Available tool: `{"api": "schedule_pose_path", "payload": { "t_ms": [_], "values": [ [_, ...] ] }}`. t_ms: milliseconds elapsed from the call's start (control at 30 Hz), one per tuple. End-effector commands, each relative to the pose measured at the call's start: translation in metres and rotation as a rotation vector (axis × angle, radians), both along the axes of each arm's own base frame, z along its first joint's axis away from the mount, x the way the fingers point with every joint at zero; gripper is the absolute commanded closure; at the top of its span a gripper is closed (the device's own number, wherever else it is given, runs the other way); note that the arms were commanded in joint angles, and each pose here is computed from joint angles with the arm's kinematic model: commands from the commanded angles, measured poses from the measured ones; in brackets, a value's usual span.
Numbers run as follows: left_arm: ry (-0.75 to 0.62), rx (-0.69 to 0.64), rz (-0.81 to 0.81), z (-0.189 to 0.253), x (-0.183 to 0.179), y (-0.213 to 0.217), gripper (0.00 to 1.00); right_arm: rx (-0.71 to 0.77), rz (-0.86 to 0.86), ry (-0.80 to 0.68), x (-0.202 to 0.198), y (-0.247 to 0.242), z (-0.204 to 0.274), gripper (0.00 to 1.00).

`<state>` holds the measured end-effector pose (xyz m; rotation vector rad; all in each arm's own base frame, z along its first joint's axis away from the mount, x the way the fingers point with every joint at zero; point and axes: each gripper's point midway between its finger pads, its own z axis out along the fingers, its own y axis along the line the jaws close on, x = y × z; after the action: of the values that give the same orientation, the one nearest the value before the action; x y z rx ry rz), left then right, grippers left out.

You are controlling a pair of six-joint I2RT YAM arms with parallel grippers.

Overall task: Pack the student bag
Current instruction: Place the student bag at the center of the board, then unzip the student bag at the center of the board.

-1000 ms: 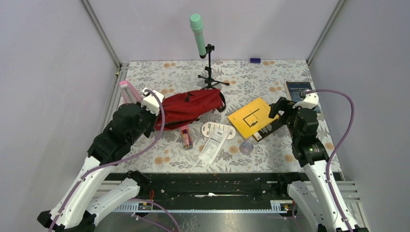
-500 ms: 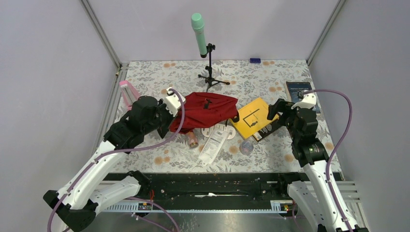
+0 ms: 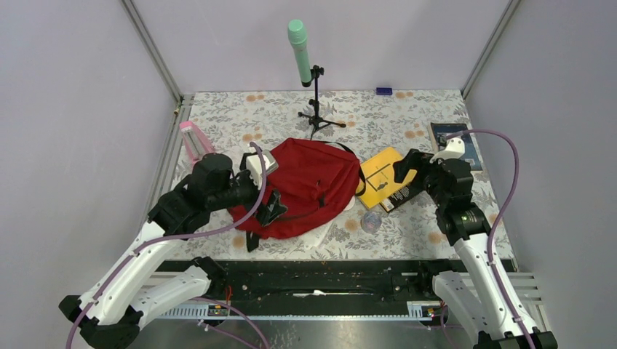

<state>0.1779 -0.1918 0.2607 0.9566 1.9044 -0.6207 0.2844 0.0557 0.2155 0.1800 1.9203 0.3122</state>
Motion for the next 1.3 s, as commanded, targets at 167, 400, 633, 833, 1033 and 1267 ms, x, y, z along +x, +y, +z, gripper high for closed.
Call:
{"api": "schedule_pose_path", "payload": {
  "t_ms": [167, 400, 633, 833, 1033, 1267],
  "values": [
    [0.029, -0.293, -0.327, 0.087, -0.046, -0.049, 0.01, 0.139, 0.217, 0.056, -0.008, 0.045, -0.003, 0.02],
    [0.082, -0.145, -0.004, 0.045, 0.043, -0.058, 0.01, 0.202, 0.295, 0.100, -0.026, 0.064, -0.014, 0.02],
    [0.282, -0.058, 0.050, -0.017, 0.074, -0.092, 0.04, 0.239, 0.359, 0.182, -0.048, 0.102, -0.033, 0.07],
    [0.153, 0.154, -0.027, -0.067, 0.074, -0.082, 0.03, 0.310, 0.398, 0.241, -0.056, 0.135, -0.055, 0.13],
    [0.106, 0.230, 0.016, -0.081, 0.080, -0.072, 0.02, 0.297, 0.386, 0.318, -0.049, 0.150, -0.079, 0.14],
    [0.120, 0.267, 0.049, -0.084, 0.086, -0.070, 0.02, 0.310, 0.409, 0.330, -0.032, 0.173, -0.086, 0.16]
  ]
}}
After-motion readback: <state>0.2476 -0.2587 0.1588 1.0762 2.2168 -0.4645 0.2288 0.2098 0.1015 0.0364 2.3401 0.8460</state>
